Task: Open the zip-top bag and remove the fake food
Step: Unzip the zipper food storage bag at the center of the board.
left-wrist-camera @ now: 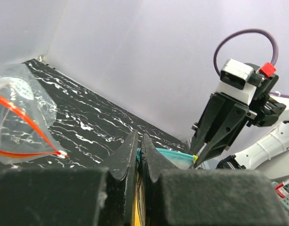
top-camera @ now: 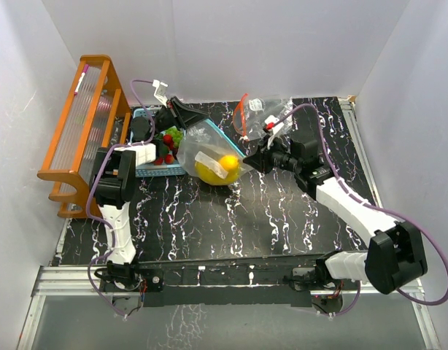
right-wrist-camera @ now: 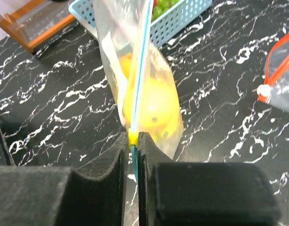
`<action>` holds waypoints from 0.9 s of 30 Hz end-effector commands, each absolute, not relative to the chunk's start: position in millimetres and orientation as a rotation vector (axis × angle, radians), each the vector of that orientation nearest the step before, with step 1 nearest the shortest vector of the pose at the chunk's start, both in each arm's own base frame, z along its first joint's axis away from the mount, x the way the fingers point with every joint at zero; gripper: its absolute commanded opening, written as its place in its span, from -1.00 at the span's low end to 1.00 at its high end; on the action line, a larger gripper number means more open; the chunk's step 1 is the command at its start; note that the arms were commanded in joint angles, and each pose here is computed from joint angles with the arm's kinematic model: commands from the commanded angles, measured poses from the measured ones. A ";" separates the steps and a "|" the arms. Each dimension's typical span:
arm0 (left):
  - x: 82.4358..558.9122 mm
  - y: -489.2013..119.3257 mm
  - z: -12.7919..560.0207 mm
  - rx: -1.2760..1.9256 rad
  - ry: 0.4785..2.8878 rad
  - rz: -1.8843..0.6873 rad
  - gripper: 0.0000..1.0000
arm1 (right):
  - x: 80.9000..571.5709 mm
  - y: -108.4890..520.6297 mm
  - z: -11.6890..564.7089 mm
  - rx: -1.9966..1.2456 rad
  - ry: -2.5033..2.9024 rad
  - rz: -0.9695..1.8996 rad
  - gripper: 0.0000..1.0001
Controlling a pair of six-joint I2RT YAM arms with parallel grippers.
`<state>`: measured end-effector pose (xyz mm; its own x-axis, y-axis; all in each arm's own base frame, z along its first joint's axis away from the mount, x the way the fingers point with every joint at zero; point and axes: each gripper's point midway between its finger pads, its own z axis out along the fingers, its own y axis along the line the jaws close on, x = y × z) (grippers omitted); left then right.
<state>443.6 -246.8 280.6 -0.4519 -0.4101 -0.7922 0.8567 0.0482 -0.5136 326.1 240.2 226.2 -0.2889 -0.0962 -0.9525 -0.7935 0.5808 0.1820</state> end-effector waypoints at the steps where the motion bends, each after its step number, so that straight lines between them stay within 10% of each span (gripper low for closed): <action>1: 463.4 -206.7 335.3 0.467 1.104 -1.459 -1.00 | 302.4 224.7 210.1 -0.716 1.836 0.804 -0.85; 11: 462.5 -200.5 343.2 0.458 1.072 -1.494 -1.00 | 288.9 211.7 216.0 -0.657 1.844 0.771 -0.80; 14: 444.6 -222.9 336.1 0.565 1.094 -1.517 -1.00 | 295.8 215.6 231.8 -0.651 1.813 0.780 -0.06; 19: 400.8 -264.0 324.3 0.770 1.109 -1.554 -1.00 | 322.0 218.1 276.7 -0.572 1.701 0.746 0.36; 27: 361.7 -287.2 321.3 0.916 1.103 -1.586 -1.00 | 366.9 212.9 322.9 -0.435 1.594 0.648 0.32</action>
<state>399.8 -291.8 280.0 -0.4996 -0.2745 -0.8216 0.8636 -0.0844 -0.4970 336.8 216.9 261.9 -0.2979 0.0041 -0.9546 -0.6583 0.7233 0.2085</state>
